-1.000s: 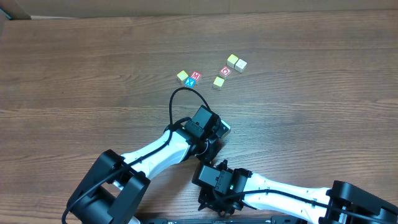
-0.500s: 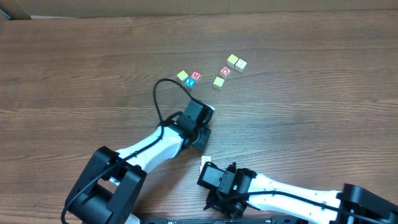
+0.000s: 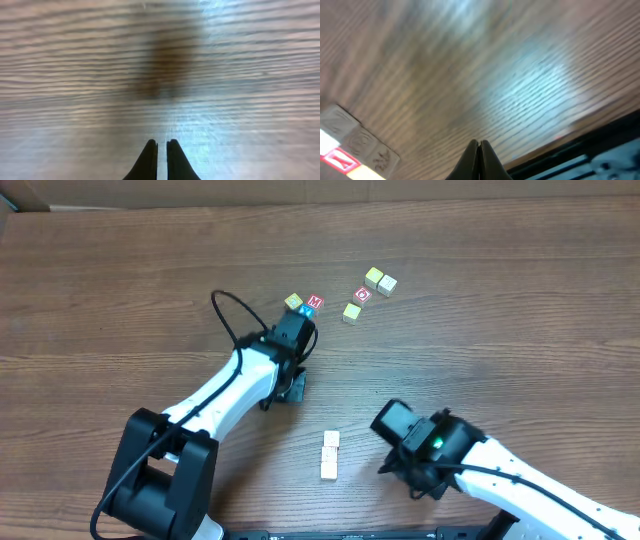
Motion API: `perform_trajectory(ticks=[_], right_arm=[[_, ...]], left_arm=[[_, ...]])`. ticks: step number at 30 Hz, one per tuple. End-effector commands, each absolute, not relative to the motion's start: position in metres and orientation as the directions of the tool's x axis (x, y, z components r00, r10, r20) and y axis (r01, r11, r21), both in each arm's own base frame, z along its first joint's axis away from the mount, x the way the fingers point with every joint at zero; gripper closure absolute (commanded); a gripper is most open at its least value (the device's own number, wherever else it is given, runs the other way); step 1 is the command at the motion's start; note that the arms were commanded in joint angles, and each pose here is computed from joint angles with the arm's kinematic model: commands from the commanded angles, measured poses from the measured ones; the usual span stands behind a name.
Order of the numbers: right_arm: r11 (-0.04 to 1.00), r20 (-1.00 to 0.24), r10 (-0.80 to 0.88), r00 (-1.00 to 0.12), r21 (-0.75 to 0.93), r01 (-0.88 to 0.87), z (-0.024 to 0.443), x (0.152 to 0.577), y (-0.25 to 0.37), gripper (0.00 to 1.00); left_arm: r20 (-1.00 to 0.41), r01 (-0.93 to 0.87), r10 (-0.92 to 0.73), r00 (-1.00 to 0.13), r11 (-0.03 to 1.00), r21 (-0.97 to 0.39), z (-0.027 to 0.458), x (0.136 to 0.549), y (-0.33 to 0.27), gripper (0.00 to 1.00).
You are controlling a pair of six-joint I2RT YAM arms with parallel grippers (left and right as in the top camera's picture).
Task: Flip 3 blocks
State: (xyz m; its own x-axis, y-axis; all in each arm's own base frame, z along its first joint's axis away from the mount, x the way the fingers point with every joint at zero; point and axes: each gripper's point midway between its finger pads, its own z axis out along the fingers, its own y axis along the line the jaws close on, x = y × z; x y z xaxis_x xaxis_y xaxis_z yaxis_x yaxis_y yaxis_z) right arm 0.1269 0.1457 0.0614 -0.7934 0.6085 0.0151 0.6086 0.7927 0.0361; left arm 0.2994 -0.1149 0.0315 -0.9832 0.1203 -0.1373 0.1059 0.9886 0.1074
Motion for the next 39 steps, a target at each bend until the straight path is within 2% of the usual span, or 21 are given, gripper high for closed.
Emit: perform_trajectory(ticks=[1, 4, 6, 10, 16, 21, 26, 39], right_arm=[[0.855, -0.113, 0.517, -0.848, 0.104, 0.508, 0.087, 0.160, 0.142, 0.96], [0.944, -0.164, 0.308, -0.937, 0.174, 0.279, 0.093, 0.182, 0.160, 0.96], [0.959, -0.191, 0.247, -0.950, 0.188, 0.211, 0.093, 0.190, 0.166, 0.96], [0.960, -0.202, 0.225, -0.953, 0.211, 0.182, 0.083, 0.204, 0.181, 0.96], [0.949, -0.135, 0.176, -0.975, 0.285, 0.132, 0.054, 0.215, 0.220, 0.96], [0.957, -0.096, 0.123, -0.988, 0.276, 0.092, 0.033, 0.207, 0.237, 0.96], [0.947, -0.126, 0.004, -0.992, 0.318, -0.037, 0.034, 0.198, 0.261, 0.96], [0.945, -0.125, 0.055, -0.991, 0.326, 0.011, 0.031, 0.198, 0.265, 0.96]], left_arm=[[-0.127, 0.087, 0.095, -0.987, 0.994, 0.064, 0.046, 0.303, -0.125, 0.96], [-0.066, 0.093, 0.094, -0.993, 0.995, 0.020, 0.045, 0.290, -0.130, 0.96], [-0.037, 0.095, 0.095, -0.995, 0.996, -0.002, 0.044, 0.283, -0.132, 0.96], [-0.002, 0.090, 0.090, -0.996, 0.996, -0.024, 0.045, 0.275, -0.135, 0.96], [0.012, 0.079, 0.080, -0.997, 0.997, -0.020, 0.045, 0.272, -0.133, 0.96], [0.009, 0.071, 0.071, -0.997, 0.997, -0.016, 0.045, 0.273, -0.130, 0.96], [0.011, 0.046, 0.047, -0.999, 0.999, -0.016, 0.045, 0.276, -0.124, 0.96], [0.028, 0.027, 0.027, -0.999, 1.000, -0.009, 0.045, 0.275, -0.117, 0.96]])
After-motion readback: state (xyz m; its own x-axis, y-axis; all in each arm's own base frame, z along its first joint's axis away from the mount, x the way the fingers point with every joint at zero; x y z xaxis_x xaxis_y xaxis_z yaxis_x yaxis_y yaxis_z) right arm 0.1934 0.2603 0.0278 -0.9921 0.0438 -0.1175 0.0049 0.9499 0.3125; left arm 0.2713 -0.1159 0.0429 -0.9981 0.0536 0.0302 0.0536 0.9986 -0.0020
